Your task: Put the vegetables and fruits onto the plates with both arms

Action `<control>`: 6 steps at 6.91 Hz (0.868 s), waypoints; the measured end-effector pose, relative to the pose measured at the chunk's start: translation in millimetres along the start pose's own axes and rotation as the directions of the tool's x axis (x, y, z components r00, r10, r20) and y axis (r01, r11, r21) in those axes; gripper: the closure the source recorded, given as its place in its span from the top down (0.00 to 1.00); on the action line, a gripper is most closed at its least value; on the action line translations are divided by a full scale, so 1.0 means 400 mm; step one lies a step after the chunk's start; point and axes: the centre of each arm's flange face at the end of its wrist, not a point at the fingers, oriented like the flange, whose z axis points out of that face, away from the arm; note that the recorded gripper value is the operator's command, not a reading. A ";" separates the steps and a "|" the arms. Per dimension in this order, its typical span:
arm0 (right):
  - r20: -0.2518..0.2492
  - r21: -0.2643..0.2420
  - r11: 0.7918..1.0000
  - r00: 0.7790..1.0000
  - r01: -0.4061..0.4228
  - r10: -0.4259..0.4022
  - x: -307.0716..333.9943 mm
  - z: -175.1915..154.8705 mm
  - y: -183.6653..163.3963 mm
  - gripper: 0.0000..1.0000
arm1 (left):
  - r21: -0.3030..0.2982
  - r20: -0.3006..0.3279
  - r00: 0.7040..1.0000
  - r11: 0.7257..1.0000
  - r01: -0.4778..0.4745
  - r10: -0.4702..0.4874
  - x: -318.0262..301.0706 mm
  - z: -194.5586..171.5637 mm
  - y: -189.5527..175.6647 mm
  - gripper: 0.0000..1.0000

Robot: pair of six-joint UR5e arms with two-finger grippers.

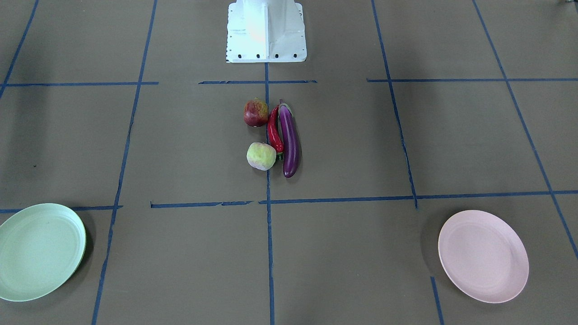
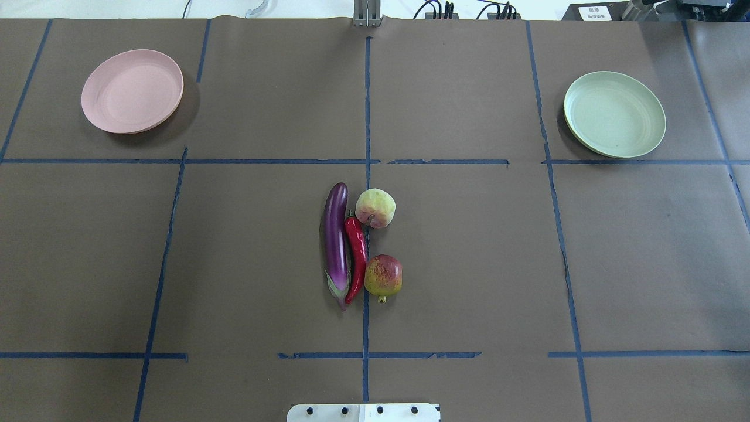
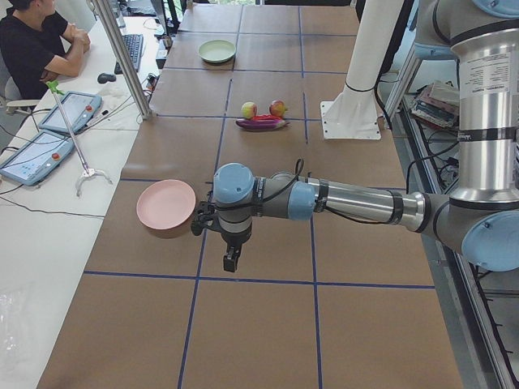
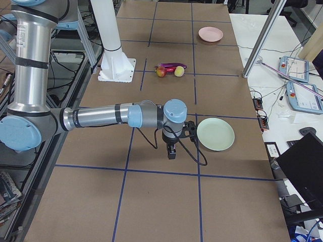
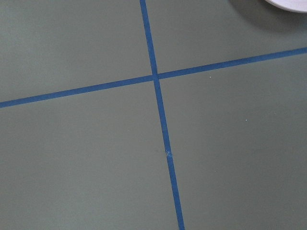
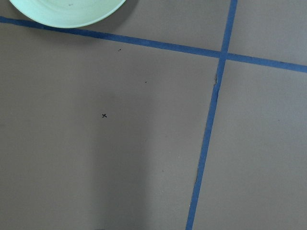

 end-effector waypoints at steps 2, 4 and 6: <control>-0.001 0.002 1.000 1.000 0.002 -0.002 -0.001 -0.002 0.000 1.00 | -0.004 0.001 1.000 1.000 -0.002 0.002 -0.003 0.007 0.012 1.00; -0.031 0.001 1.000 0.999 0.008 -0.008 0.005 -0.004 0.001 1.00 | -0.011 0.000 1.000 1.000 0.003 -0.003 -0.005 0.012 0.019 1.00; -0.071 -0.001 1.000 0.997 0.010 -0.010 0.013 -0.006 0.001 1.00 | -0.017 0.001 1.000 1.000 0.013 -0.013 -0.008 0.016 0.024 1.00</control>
